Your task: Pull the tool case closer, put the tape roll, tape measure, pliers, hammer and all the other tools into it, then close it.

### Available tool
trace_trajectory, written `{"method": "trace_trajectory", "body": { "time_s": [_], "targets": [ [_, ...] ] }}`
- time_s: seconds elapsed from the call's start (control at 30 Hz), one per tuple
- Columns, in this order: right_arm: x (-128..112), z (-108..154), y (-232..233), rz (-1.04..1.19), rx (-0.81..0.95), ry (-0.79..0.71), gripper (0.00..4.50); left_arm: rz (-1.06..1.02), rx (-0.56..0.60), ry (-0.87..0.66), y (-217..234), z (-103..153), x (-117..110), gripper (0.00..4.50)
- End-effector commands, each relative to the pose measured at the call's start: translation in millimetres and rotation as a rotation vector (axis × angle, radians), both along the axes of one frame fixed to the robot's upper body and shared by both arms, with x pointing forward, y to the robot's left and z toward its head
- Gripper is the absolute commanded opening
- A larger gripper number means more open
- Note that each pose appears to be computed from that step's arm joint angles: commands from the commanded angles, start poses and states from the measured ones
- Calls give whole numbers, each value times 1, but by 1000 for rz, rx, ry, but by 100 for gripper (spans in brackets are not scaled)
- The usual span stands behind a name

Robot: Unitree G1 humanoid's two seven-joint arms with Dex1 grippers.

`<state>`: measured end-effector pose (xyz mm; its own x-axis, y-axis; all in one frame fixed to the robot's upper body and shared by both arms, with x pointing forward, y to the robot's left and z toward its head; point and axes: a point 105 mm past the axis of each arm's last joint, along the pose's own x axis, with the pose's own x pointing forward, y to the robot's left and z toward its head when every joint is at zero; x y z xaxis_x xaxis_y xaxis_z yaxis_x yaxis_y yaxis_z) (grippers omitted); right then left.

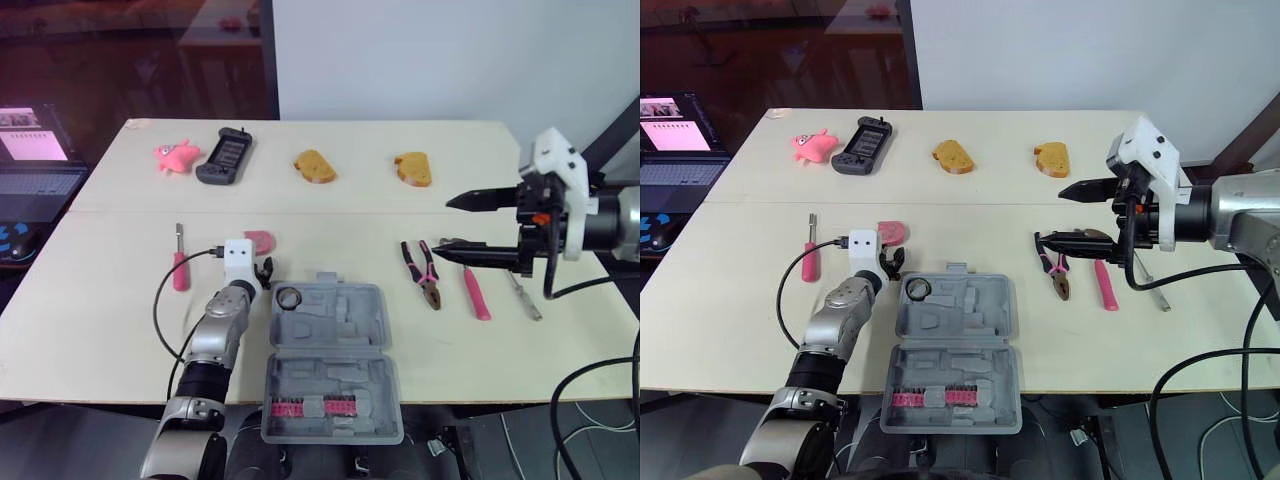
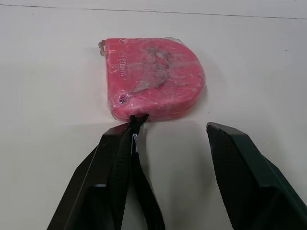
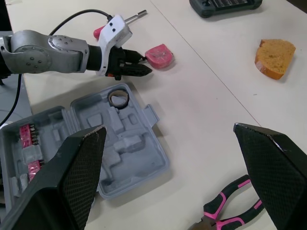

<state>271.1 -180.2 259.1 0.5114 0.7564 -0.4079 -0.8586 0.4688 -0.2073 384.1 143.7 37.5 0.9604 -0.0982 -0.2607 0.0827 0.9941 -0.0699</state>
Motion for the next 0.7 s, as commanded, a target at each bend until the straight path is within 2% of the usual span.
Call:
{"method": "trace_trajectory", "body": {
  "time_s": [0.03,0.1,0.13,0.27,0.4,0.5,0.7],
  "targets": [
    [-2,12,-1,-5,-11,-71,450,12,-21,-46,3,12,6,123],
    [-2,11,-1,-6,-14,-71,450,17,-26,-48,5,13,7,12],
    [-2,9,-1,-7,-18,-70,450,12,-20,-47,6,12,7,5],
    [-1,7,-1,-7,-16,-71,450,4,-16,-47,10,13,4,5],
    [1,1,4,8,-1,-65,450,-46,-12,-45,14,13,-8,5],
    [3,-5,8,23,17,-59,450,-102,21,-31,15,8,-27,5],
    [8,-20,26,91,66,-46,450,-164,80,84,42,-8,-82,5]
  ]
}}
